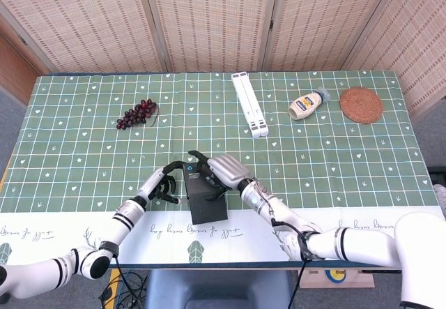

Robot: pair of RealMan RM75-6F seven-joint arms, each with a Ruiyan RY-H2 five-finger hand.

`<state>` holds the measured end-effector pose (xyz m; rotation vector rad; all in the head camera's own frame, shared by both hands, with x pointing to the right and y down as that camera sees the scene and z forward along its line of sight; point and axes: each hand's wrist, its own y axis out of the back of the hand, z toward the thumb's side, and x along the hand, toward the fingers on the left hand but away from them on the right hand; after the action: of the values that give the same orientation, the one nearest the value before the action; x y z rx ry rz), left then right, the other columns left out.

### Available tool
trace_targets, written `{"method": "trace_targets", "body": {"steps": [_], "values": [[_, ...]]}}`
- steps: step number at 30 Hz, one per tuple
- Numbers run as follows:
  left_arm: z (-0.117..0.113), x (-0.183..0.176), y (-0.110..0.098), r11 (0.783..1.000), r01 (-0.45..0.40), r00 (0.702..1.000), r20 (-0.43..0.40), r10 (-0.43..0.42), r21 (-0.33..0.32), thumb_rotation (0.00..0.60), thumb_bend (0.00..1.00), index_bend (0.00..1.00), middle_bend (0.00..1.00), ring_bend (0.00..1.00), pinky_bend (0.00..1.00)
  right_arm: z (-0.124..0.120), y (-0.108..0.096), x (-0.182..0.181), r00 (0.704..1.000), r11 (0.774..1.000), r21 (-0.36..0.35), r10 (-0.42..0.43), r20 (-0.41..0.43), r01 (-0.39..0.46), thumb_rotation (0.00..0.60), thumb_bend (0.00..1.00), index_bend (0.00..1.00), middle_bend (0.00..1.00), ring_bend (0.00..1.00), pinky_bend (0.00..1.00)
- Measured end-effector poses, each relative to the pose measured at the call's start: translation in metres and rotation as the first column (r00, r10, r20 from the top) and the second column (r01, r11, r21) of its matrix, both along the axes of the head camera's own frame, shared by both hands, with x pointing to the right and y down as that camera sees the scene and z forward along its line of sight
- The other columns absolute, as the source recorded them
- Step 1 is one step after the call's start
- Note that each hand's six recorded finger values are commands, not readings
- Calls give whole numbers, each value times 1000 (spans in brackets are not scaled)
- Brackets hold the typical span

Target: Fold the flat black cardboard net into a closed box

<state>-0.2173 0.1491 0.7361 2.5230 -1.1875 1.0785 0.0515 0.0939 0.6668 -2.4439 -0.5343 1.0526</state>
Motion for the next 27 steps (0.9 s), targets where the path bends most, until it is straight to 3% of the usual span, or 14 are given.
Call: {"method": "trace_targets", "body": {"steps": [4, 15, 21, 27], "values": [[-1, -3, 1, 1000, -25, 999, 24, 24, 8, 600, 127, 0, 7, 592, 781, 7, 4, -5, 997, 997, 57, -42, -57, 46, 600, 0, 45, 283, 666, 1000], [-6, -20, -2, 998, -56, 995, 84, 53, 40, 600, 127, 0, 0, 573, 780, 11, 15, -9, 986, 978, 166, -102, -131, 123, 600, 0, 60, 281, 666, 1000], [-18, -35, -7, 989, -107, 986, 143, 91, 105, 600, 127, 0, 0, 570, 779, 12, 21, -9, 976, 947, 268, -133, -172, 177, 600, 30, 91, 269, 666, 1000], [-34, -49, -9, 982, -136, 978, 174, 111, 135, 600, 127, 0, 0, 565, 779, 18, 30, -7, 965, 899, 371, -165, -203, 231, 600, 114, 160, 271, 666, 1000]]}}
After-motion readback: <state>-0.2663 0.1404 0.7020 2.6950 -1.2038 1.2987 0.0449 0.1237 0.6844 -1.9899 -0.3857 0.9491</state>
